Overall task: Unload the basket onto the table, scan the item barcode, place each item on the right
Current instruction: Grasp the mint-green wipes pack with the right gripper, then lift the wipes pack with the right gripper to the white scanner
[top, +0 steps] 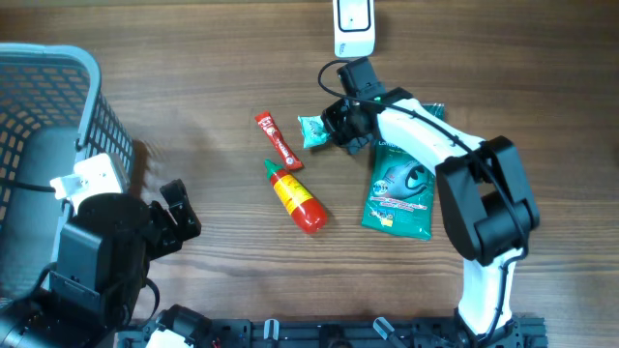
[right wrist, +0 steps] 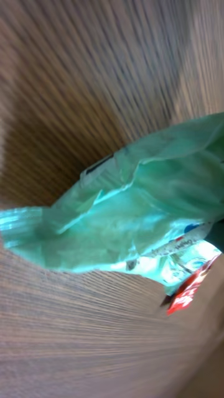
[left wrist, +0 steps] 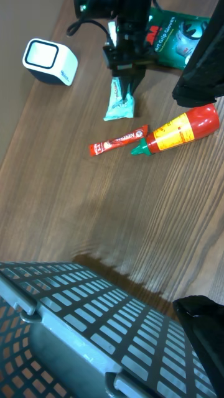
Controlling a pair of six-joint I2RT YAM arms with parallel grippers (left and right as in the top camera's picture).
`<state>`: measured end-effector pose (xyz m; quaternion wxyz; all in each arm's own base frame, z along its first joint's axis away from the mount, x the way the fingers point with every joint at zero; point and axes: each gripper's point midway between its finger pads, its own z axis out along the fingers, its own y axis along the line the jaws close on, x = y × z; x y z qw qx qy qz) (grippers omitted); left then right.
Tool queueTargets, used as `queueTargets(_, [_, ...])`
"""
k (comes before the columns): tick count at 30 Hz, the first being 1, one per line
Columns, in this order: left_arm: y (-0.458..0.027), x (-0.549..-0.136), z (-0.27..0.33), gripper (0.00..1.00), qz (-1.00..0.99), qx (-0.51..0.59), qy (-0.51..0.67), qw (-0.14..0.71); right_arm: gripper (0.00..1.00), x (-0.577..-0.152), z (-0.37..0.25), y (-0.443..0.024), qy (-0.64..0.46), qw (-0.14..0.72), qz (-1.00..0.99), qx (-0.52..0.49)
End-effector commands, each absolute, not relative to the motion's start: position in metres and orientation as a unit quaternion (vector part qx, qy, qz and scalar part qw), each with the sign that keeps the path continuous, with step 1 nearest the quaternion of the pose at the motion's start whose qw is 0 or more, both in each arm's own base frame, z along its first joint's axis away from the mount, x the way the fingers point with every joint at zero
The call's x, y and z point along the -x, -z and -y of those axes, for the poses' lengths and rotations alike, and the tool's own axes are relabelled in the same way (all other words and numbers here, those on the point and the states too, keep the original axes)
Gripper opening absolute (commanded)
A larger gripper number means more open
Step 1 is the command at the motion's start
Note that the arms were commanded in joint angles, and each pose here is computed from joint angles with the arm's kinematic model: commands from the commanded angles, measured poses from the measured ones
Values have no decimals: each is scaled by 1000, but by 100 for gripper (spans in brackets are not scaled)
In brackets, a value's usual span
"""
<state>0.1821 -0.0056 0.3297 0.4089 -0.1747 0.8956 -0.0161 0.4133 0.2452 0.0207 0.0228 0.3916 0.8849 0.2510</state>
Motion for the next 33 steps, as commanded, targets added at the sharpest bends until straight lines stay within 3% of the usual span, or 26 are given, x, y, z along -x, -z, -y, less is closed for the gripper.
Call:
queueTargets(1, [-330, -183, 5, 100, -894, 179, 15, 410, 4, -417, -246, -104, -349, 80, -912, -202])
queueTargets(3, [-330, -183, 5, 100, -894, 179, 15, 410, 4, -392, -259, -163, -453, 86, -887, -30])
queueTargets(7, [-330, -183, 5, 100, -894, 179, 15, 410, 5, -356, -268, -214, -572, 32, -818, 57])
queueTargets(9, [-330, -183, 5, 100, -894, 179, 15, 410, 4, -355, -272, -225, -586, 98, -788, 161])
queueTargets(13, [-330, -183, 5, 100, -894, 179, 15, 410, 5, -358, -276, -220, -509, 286, -702, 408])
queueTargets(18, [-330, -183, 5, 100, -894, 179, 15, 410, 4, -324, -281, -268, -525, 438, -433, 587])
queueTargets(25, [-330, -183, 5, 100, -894, 179, 15, 410, 5, -314, -290, -311, -412, 582, -161, 682])
queueTargets(27, [-330, -183, 5, 100, -894, 179, 15, 410, 4, -317, -293, -338, -278, 648, -17, 708])
queueTargets(33, [-330, -183, 5, 100, -894, 179, 15, 410, 4, -312, -284, -366, -71, 694, 184, 692])
